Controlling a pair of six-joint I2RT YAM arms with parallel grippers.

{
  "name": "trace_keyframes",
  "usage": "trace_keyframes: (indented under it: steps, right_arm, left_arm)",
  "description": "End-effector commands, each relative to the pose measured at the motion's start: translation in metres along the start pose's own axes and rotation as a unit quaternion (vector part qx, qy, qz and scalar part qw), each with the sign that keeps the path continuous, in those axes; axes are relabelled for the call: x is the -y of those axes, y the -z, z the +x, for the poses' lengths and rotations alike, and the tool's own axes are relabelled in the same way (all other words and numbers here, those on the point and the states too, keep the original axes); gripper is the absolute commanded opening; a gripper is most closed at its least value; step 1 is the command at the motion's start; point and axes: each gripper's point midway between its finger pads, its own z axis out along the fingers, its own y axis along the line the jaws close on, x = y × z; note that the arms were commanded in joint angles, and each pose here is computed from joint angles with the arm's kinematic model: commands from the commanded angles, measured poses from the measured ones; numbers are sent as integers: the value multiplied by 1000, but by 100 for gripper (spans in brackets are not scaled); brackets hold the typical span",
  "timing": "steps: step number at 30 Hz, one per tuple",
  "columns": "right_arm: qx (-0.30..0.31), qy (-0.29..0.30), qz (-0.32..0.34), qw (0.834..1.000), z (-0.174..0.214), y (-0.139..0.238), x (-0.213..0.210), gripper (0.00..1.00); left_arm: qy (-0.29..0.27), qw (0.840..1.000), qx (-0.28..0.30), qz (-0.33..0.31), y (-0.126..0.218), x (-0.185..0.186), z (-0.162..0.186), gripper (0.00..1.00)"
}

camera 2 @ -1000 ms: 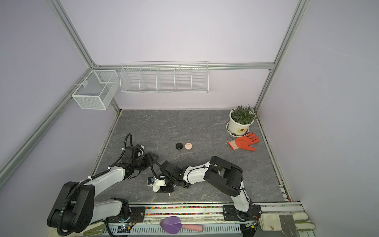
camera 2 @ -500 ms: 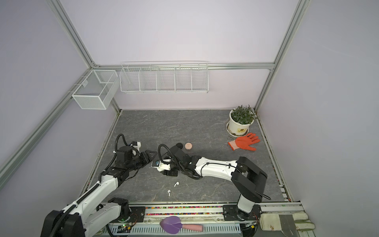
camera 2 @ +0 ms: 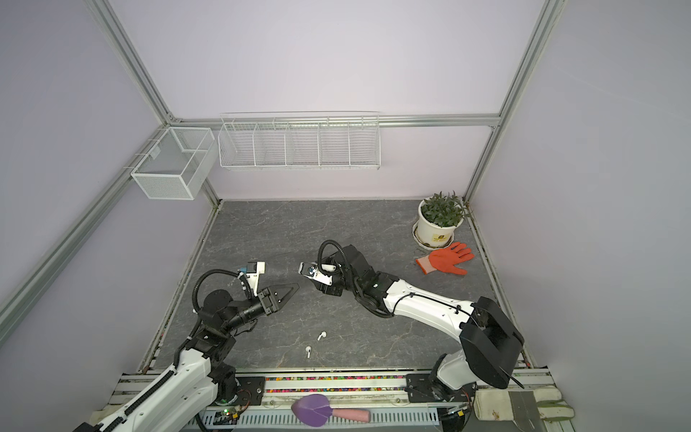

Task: Insert the wireless bluetooth earbuds into the charging case
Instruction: 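Lift the white case toward the left gripper while left grasps it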

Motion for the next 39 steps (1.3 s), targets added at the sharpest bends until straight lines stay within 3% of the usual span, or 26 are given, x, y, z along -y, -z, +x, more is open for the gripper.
trace_keyframes:
  steps: [1, 12, 21, 35, 39]
  right_arm:
    - [44, 10, -14, 999, -18, 8, -3, 37]
    - [54, 5, -30, 998, -25, 7, -11, 37]
    - [47, 10, -31, 998, -25, 1, -11, 37]
    - [49, 16, -34, 998, -31, -2, -14, 38]
    - [46, 16, -35, 998, -30, -3, -15, 38]
  left_arm:
    - [-29, 998, 20, 53, -3, 17, -8, 61]
    - [-58, 993, 14, 105, -25, 28, -23, 46]
    - [-60, 993, 5, 100, -29, 25, -23, 37]
    - [-57, 994, 1, 92, -31, 20, -21, 35]
    - [-57, 994, 0, 92, -30, 20, -20, 31]
